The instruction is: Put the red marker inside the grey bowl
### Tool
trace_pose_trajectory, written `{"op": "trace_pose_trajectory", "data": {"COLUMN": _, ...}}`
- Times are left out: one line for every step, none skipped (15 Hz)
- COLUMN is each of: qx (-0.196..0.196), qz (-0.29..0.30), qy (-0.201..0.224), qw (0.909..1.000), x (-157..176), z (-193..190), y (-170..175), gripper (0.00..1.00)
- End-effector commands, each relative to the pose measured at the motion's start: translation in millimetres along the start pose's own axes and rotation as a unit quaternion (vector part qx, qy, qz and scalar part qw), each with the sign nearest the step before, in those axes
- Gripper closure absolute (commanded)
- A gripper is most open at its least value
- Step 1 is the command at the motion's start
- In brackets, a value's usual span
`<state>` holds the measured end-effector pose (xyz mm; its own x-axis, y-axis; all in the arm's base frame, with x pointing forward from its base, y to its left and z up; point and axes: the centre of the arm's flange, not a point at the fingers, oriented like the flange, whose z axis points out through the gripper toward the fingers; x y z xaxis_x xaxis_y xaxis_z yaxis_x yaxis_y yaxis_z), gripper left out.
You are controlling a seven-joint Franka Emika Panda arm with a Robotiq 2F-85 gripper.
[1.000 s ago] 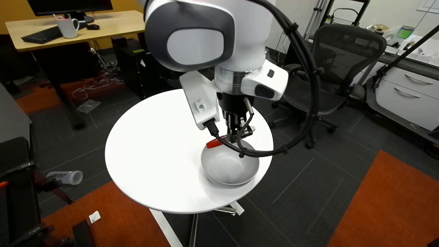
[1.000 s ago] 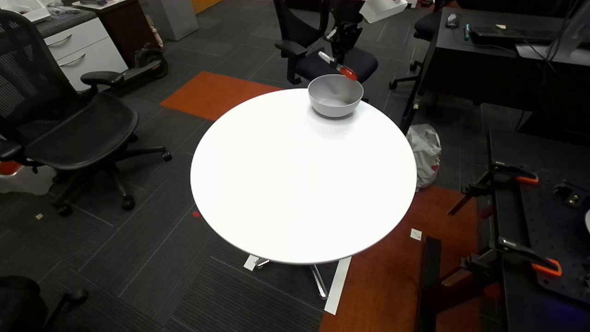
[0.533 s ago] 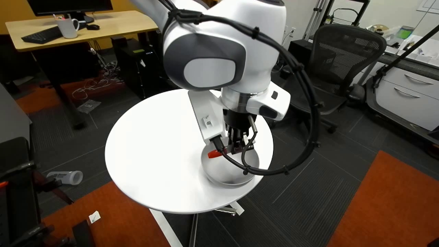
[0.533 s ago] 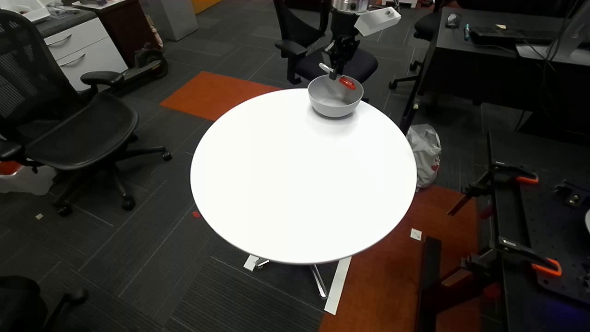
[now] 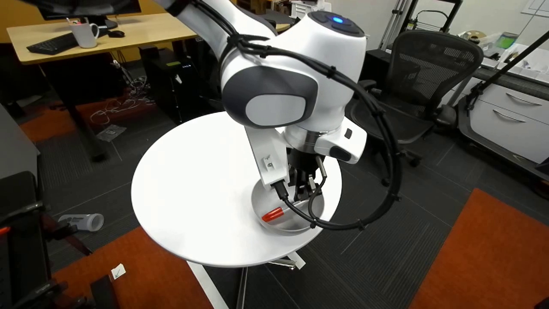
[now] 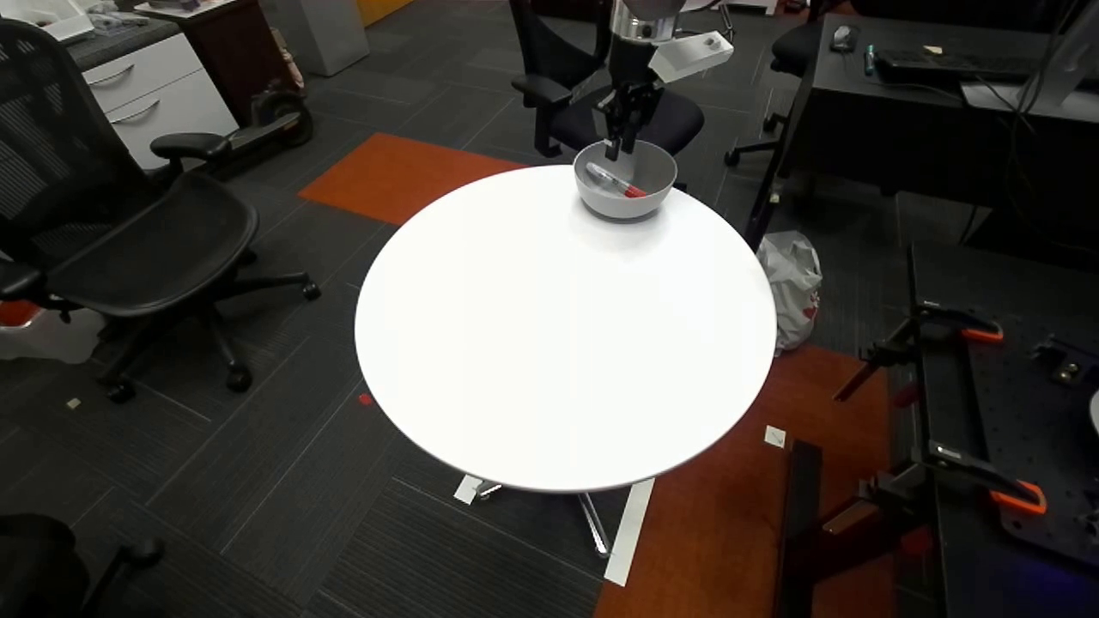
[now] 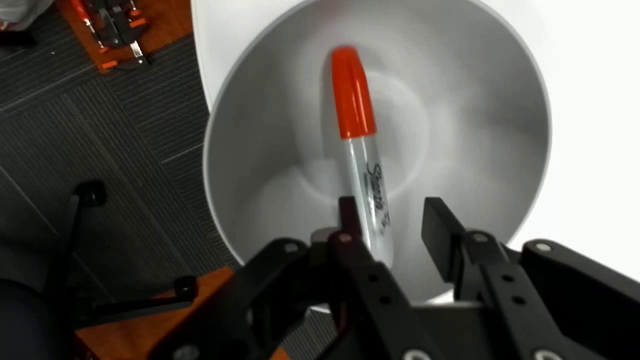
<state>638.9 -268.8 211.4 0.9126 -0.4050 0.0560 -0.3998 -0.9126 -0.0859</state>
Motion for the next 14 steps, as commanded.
{"op": "trace_pose_trajectory", "data": {"qx": 0.012, "qz": 0.018, "qy": -0.010, "qw": 0.9997, "x": 14.3, "z": -4.1, "y": -0.9, "gripper": 0.29}}
{"op": "trace_pose_trajectory", "data": {"qx": 0.013, "qz": 0.021, "qy": -0.010, "qw": 0.9997, "x": 15.3, "z": -5.0, "y": -0.9, "gripper": 0.22}}
{"op": "trace_pose_trajectory", "data": {"qx": 0.013, "qz": 0.023, "qy": -0.010, "qw": 0.9996, "x": 16.2, "z": -6.1, "y": -1.2, "gripper": 0.13}}
{"op": "trace_pose_trajectory", "data": {"qx": 0.013, "qz": 0.024, "qy": -0.009, "qw": 0.9996, "x": 17.0, "z": -6.8, "y": -1.6, "gripper": 0.07}}
{"op": "trace_pose_trajectory", "data": {"qx": 0.013, "qz": 0.025, "qy": -0.009, "qw": 0.9996, "x": 17.7, "z": -7.3, "y": -1.9, "gripper": 0.00}}
{"op": "trace_pose_trajectory", "data": {"qx": 0.013, "qz": 0.025, "qy": -0.008, "qw": 0.9996, "x": 18.5, "z": -7.8, "y": -2.2, "gripper": 0.00}}
{"op": "trace_pose_trajectory", "data": {"qx": 0.012, "qz": 0.025, "qy": -0.008, "qw": 0.9996, "x": 19.0, "z": -7.8, "y": -2.3, "gripper": 0.00}}
{"op": "trace_pose_trajectory", "data": {"qx": 0.013, "qz": 0.026, "qy": -0.009, "qw": 0.9996, "x": 19.1, "z": -8.1, "y": -2.7, "gripper": 0.00}}
{"op": "trace_pose_trajectory", "data": {"qx": 0.013, "qz": 0.026, "qy": -0.009, "qw": 0.9995, "x": 18.8, "z": -8.3, "y": -2.8, "gripper": 0.00}}
{"op": "trace_pose_trajectory", "data": {"qx": 0.013, "qz": 0.026, "qy": -0.009, "qw": 0.9995, "x": 18.6, "z": -8.2, "y": -2.7, "gripper": 0.00}}
{"op": "trace_pose_trajectory", "data": {"qx": 0.013, "qz": 0.027, "qy": -0.011, "qw": 0.9995, "x": 18.3, "z": -8.1, "y": -2.7, "gripper": 0.00}}
{"op": "trace_pose_trajectory", "data": {"qx": 0.014, "qz": 0.030, "qy": -0.016, "qw": 0.9993, "x": 17.7, "z": -7.7, "y": -2.6, "gripper": 0.00}}
{"op": "trace_pose_trajectory", "data": {"qx": 0.003, "qz": 0.015, "qy": -0.004, "qw": 0.9999, "x": 10.9, "z": -5.7, "y": -1.4, "gripper": 0.00}}
{"op": "trace_pose_trajectory", "data": {"qx": 0.003, "qz": 0.015, "qy": -0.005, "qw": 0.9999, "x": 10.6, "z": -5.1, "y": -1.4, "gripper": 0.00}}
